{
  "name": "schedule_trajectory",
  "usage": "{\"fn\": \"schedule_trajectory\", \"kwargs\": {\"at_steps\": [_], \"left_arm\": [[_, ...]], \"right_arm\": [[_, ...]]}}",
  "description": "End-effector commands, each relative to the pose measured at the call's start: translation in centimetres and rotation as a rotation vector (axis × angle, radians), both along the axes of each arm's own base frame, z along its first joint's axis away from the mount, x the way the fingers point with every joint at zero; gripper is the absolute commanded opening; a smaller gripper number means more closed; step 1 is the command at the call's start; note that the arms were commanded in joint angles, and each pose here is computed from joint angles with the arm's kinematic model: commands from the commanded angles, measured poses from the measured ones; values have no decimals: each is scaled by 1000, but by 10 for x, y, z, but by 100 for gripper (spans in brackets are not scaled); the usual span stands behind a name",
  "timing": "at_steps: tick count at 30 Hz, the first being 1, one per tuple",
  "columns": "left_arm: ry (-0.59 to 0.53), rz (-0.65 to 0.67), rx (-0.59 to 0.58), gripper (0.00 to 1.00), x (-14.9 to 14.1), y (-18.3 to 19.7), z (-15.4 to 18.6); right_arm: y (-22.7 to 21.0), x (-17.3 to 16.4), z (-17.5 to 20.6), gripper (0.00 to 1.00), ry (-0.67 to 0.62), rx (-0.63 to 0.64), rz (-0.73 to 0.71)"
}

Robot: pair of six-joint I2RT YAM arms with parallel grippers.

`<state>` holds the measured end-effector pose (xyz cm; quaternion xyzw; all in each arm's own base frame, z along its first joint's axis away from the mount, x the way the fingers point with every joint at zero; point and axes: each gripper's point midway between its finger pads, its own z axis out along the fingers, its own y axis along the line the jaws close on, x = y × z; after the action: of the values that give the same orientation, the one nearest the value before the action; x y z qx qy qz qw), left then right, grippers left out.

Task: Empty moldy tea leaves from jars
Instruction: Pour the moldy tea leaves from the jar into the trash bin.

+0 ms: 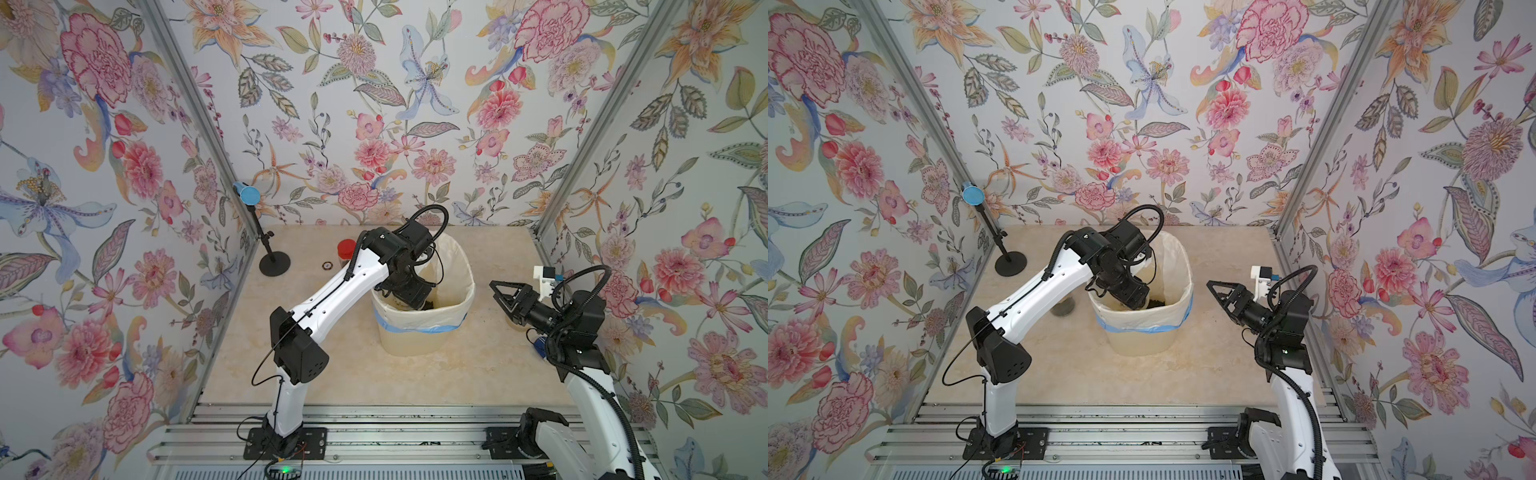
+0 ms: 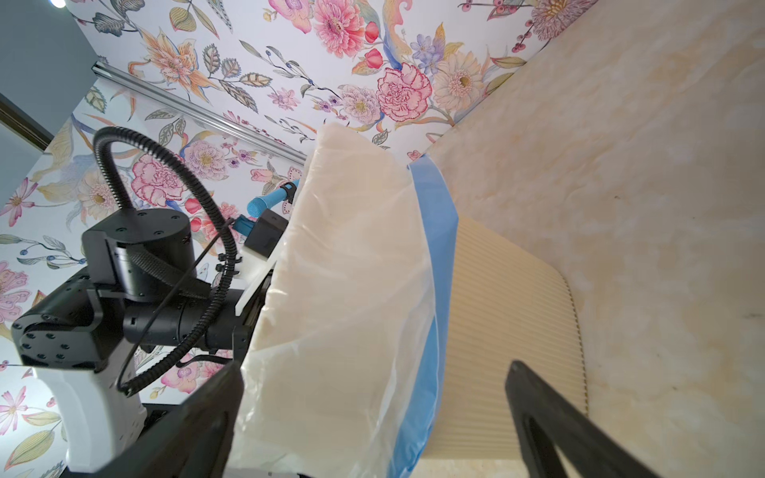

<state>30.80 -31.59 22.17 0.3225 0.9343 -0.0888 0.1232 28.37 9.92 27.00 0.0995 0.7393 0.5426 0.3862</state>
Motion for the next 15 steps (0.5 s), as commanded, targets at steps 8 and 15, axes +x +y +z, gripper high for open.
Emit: {"fn": "schedule_trajectory", "kwargs": {"at_steps": [8,15], "left_arm": [[-28,46,-217,36,8,-20,52],[-79,77,-215,40,14,-10,64]], "right_arm": [[5,-2,-1,100,-42,-16,9],[5,-1,10,100,-72,-38,9]]}}
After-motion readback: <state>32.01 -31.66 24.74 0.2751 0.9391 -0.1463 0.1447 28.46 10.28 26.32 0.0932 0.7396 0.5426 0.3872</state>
